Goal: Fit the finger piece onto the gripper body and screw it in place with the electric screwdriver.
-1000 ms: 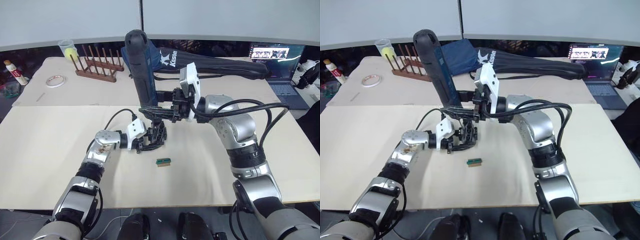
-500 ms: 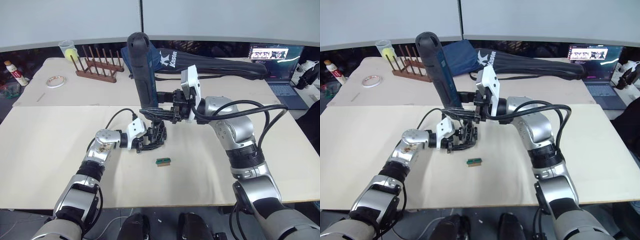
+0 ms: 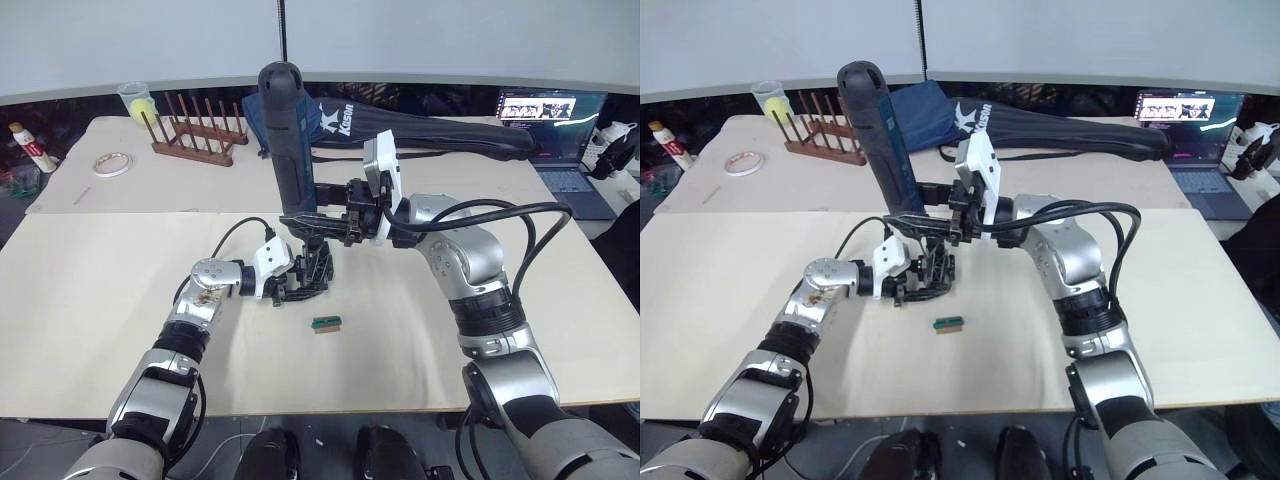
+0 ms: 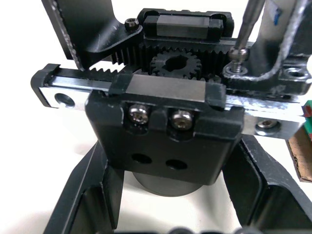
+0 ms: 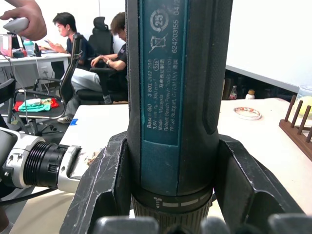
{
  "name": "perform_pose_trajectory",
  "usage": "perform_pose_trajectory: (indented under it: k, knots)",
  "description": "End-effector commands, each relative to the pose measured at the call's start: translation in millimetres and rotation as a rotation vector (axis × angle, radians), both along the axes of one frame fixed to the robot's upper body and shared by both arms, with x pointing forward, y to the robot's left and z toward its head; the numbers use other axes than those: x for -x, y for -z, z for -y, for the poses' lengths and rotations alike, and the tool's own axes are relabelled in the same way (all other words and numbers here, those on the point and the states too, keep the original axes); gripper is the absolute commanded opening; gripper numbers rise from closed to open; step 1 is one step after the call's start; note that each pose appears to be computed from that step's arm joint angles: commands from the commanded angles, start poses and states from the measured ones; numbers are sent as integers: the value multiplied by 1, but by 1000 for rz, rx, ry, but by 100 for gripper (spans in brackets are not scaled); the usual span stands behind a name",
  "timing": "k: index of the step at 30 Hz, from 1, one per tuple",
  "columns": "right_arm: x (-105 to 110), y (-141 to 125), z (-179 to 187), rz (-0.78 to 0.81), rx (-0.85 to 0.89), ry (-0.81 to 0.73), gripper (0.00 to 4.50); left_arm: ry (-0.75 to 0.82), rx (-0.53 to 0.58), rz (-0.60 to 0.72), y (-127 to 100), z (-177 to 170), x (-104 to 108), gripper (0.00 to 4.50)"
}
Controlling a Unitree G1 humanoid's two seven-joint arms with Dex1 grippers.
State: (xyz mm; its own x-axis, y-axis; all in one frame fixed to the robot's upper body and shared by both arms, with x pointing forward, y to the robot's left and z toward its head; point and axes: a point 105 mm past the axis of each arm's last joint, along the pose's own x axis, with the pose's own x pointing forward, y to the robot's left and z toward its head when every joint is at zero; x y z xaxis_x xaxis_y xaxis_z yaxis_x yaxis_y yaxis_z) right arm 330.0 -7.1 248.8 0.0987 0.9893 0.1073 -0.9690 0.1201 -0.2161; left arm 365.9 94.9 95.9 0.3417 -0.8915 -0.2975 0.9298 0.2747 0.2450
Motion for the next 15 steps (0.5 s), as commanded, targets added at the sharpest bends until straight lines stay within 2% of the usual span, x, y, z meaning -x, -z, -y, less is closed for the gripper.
perform_pose_trajectory:
  k: [1, 15]
  knots:
    - [-7, 26, 2, -101, 35, 26, 193, -7, 5, 57, -14, -2, -4, 231]
    - [-6, 24, 5, -98, -9, 39, 193, -7, 5, 59, -13, -2, -2, 231]
